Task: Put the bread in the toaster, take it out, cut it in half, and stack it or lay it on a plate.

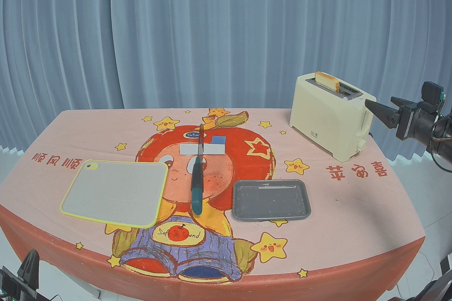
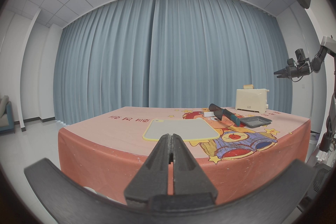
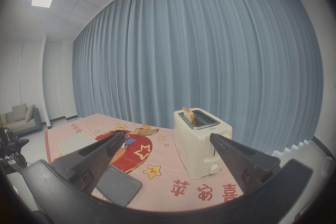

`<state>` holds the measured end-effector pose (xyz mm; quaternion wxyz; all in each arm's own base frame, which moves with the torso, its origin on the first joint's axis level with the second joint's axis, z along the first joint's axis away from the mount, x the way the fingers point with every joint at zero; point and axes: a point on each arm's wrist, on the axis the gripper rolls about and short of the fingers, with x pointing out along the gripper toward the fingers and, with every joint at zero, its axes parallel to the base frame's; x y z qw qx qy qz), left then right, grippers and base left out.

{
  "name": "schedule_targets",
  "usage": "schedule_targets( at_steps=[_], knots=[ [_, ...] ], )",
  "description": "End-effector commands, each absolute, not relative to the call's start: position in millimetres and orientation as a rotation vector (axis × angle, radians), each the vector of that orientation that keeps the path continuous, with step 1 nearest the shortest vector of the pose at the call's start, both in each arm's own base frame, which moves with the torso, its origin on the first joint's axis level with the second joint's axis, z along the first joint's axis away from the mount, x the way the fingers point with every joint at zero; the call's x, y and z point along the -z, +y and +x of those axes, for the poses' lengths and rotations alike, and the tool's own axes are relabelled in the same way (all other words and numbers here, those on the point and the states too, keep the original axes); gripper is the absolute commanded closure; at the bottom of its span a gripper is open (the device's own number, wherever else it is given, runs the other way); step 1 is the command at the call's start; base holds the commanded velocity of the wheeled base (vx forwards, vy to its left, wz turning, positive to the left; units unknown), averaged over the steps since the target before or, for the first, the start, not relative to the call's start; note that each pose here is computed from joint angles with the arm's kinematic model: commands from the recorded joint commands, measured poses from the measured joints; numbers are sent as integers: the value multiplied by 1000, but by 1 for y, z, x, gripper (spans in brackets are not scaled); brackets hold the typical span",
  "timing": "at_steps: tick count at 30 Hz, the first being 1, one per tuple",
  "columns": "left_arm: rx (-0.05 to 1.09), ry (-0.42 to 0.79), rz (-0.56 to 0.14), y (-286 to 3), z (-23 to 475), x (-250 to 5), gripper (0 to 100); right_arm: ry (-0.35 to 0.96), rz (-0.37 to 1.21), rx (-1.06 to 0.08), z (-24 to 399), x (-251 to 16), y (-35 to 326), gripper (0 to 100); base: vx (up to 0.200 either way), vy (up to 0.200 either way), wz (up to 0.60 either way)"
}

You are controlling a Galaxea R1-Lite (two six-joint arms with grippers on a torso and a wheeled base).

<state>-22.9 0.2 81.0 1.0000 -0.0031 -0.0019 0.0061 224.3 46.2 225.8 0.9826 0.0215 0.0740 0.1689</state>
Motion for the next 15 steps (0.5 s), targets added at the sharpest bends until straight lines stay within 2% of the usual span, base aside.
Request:
schedule_targets(
  at_steps=[1,15],
  knots=[
    [-14,-3,-6,0,-23,-76,100,150,43,-340,225,-226,47,0,0,0,0],
    [-14,-2,-8,0,-23,-76,100,114,11,-323,231,-235,44,0,0,0,0]
  ],
)
